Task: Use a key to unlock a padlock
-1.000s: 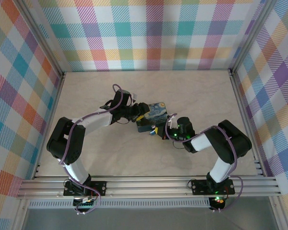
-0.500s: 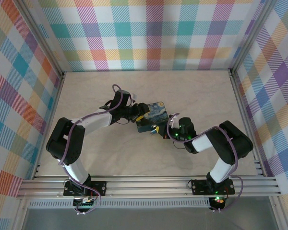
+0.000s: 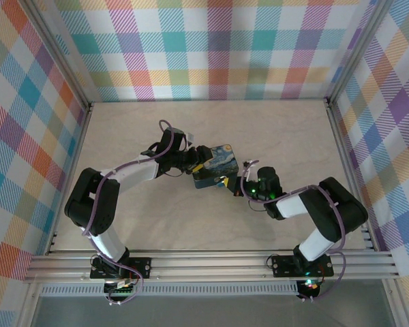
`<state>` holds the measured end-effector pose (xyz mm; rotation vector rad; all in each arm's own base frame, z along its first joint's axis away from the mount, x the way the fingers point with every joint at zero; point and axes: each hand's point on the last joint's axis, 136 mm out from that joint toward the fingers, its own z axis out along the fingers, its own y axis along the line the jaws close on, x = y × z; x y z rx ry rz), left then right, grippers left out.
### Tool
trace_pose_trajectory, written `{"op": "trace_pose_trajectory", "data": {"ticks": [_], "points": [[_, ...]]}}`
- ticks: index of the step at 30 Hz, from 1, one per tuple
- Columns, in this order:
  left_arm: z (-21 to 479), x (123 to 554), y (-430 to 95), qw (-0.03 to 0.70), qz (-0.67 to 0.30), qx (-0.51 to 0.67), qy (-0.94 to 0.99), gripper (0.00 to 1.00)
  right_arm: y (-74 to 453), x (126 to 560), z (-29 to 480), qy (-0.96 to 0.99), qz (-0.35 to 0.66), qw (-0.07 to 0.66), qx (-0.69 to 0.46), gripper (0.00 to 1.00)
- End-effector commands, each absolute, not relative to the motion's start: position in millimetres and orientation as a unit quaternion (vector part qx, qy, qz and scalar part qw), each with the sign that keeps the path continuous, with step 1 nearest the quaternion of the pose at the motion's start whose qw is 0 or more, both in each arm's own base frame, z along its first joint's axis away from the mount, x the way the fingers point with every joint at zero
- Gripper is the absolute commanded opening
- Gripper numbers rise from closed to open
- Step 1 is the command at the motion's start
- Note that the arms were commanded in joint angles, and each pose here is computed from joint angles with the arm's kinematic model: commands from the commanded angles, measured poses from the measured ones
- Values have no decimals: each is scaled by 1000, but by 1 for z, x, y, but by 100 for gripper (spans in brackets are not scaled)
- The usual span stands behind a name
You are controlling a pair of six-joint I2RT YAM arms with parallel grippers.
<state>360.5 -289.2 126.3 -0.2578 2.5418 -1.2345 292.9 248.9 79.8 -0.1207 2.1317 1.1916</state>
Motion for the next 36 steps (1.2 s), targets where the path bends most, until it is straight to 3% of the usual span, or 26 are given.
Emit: {"op": "trace_pose_trajectory", "data": {"ticks": [1,11,24,36], "points": [[124,354,-281,147,-410,-101,895,71,244,289,87,818,450,354,-56,3],[152,364,-247,211,-388,-110,890,79,224,264,108,848,405,336,-67,3],[202,353,-180,355,-282,-107,885,93,197,205,120,907,352,228,-50,3],[200,340,-153,383,-245,-127,882,98,210,166,97,928,343,136,-61,3]]}}
